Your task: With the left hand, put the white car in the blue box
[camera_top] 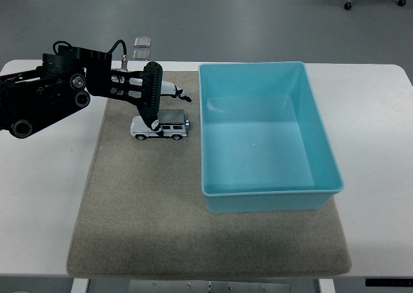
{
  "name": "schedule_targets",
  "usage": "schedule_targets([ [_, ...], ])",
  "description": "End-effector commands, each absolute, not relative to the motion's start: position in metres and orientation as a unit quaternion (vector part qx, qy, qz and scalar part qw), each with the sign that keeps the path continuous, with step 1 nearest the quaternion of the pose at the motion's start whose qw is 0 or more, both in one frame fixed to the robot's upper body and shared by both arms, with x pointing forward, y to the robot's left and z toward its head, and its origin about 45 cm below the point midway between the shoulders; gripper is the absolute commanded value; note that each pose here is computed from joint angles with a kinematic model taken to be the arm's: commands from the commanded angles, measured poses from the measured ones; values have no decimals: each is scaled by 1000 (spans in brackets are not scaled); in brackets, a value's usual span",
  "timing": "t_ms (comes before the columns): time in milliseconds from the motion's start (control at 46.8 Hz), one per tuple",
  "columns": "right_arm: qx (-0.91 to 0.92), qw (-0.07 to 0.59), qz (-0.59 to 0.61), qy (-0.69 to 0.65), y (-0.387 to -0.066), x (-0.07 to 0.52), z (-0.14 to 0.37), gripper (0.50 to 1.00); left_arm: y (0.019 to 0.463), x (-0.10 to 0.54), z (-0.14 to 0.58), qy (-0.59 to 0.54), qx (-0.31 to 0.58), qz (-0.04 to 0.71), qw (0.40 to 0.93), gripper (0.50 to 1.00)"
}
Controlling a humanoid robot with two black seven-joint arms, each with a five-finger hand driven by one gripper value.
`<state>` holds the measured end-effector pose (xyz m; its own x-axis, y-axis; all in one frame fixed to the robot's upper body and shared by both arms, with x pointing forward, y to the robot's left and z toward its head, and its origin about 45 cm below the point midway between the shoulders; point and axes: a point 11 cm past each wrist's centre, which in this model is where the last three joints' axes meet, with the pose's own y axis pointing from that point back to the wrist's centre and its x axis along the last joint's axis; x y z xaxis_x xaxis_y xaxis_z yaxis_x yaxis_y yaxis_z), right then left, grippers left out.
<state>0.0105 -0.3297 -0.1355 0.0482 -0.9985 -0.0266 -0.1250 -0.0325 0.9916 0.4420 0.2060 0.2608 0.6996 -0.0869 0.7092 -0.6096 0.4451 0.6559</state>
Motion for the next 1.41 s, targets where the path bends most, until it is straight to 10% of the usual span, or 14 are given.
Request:
schedule_targets([
  [0,549,472,-463,-512,-330,11,-135,936,206,441,260,-347,500,165,776,926],
  [406,549,472,-463,-512,-330,11,-135,936,209,442,260,-348,502,170,773,816],
  [641,550,471,-463,-511,-330,11,-135,936,209,442,261,-349,502,171,773,500],
  [1389,550,471,-463,-511,-330,11,-135,936,217,453,292,-354,476,210,778,500],
])
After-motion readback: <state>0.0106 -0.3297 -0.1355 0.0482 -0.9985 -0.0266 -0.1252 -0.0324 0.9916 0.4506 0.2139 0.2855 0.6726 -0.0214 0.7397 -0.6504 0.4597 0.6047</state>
